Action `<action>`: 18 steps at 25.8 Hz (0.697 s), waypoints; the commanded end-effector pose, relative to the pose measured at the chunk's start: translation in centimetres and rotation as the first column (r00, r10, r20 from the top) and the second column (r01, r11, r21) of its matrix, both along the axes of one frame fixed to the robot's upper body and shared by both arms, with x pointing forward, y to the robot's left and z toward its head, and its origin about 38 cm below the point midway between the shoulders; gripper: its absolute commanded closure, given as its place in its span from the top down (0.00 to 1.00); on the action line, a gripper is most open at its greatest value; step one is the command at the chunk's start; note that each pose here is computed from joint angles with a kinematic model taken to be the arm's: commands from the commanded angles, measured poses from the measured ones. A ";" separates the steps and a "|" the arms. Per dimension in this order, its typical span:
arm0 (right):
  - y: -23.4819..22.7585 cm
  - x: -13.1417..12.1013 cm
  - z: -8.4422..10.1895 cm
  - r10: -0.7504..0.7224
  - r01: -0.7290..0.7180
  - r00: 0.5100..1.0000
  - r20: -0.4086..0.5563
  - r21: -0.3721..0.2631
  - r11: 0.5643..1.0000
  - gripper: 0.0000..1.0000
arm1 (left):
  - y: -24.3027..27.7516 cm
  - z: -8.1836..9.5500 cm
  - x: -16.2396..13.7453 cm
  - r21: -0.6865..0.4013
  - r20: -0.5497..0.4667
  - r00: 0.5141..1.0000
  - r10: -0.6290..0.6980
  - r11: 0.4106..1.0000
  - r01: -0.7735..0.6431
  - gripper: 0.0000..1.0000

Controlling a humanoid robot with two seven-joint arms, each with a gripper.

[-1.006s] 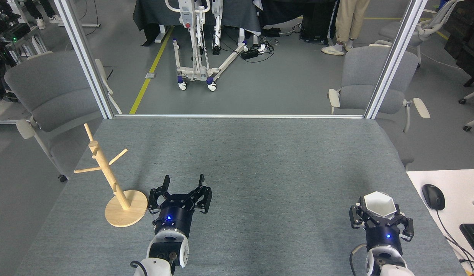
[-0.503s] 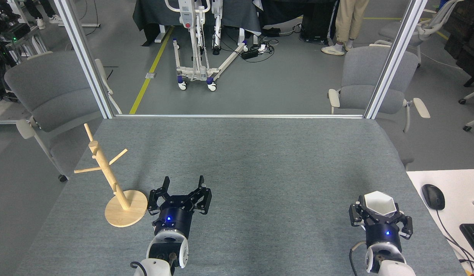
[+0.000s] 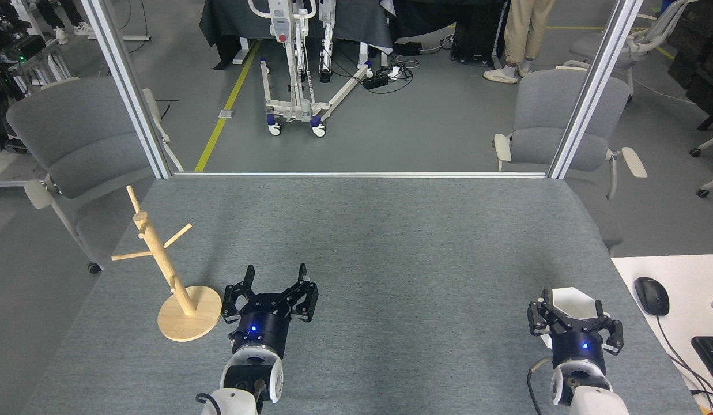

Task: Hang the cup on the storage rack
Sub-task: 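Lift the cup with the right gripper while the left gripper advances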

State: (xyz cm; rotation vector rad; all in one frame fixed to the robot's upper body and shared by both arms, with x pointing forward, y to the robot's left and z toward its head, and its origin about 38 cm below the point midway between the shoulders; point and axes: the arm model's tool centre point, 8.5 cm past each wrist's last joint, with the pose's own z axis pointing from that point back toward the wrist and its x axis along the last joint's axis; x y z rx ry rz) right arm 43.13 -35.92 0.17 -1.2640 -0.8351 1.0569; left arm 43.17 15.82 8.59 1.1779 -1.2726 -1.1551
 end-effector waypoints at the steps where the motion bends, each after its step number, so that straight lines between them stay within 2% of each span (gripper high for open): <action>1: 0.0 0.0 0.0 0.008 -0.008 1.000 0.001 0.004 1.000 0.83 | 0.1 0.1 0.1 0.000 0.003 1.000 0.003 1.000 -0.003 1.00; 4: 0.0 0.0 0.0 0.008 -0.008 1.000 0.001 0.005 1.000 0.57 | 0.1 0.0 0.0 0.000 0.000 1.000 0.004 1.000 -0.004 1.00; 9: 0.2 0.1 0.0 0.036 -0.036 0.999 -0.001 0.009 0.999 0.38 | 0.1 0.0 0.0 0.000 -0.001 1.000 0.006 1.000 -0.006 1.00; 12: -0.4 0.1 0.2 0.061 -0.061 0.998 0.001 0.005 0.998 0.31 | 0.1 0.0 0.1 0.000 0.000 1.000 0.007 1.000 -0.007 1.00; 18: 0.0 0.3 0.4 0.111 -0.111 0.994 0.010 0.020 0.994 0.31 | 0.1 0.1 0.1 0.000 0.002 1.000 0.006 1.000 -0.006 1.00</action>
